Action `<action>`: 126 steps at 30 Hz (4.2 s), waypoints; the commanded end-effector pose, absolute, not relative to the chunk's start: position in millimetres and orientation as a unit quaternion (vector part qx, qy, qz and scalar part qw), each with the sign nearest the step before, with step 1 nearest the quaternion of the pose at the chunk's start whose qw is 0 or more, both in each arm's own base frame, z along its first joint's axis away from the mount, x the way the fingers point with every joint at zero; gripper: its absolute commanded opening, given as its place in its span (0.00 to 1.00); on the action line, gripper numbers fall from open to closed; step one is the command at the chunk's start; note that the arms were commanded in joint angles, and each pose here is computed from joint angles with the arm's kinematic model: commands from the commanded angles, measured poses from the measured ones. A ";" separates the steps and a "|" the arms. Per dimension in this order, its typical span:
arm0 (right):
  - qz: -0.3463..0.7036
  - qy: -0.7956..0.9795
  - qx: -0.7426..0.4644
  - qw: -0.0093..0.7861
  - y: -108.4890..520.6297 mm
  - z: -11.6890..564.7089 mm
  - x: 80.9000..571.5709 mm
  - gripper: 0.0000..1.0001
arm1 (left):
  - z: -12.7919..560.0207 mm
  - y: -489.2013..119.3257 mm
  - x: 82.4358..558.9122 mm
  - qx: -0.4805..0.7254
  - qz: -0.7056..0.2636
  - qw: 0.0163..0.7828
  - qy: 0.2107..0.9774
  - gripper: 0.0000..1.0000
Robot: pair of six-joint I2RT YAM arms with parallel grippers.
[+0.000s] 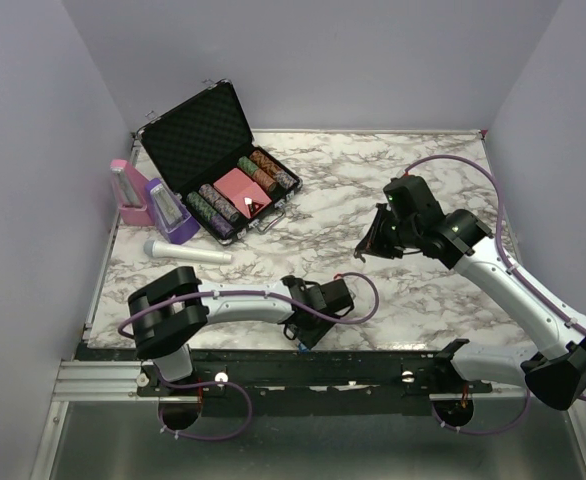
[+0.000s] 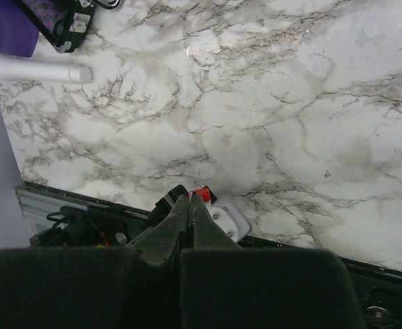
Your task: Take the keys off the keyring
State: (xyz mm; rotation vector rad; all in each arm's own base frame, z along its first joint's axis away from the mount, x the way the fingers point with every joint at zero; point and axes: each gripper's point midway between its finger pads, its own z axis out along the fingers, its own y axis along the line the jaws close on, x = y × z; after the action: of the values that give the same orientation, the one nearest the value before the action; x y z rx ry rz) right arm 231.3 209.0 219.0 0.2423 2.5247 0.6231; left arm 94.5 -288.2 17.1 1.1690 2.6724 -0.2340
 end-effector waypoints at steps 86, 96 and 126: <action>0.166 0.938 0.083 0.294 193.7 154.0 249.3 0.01 | 217.1 -132.9 177.6 0.060 -0.192 0.451 0.870 0.99; 0.105 0.961 0.040 0.251 205.9 124.1 273.4 0.01 | 204.9 -110.3 169.9 -0.002 -0.211 0.499 0.841 0.99; 0.085 0.972 -0.024 0.219 226.5 125.0 296.4 0.49 | 208.6 -94.5 167.9 0.008 -0.178 0.513 0.840 0.99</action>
State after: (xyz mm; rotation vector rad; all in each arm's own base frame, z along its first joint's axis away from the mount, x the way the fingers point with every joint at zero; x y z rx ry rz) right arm 307.5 232.1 111.5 -0.0454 2.6984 0.2206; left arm 164.1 -98.8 211.1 0.0280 2.0241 -0.4651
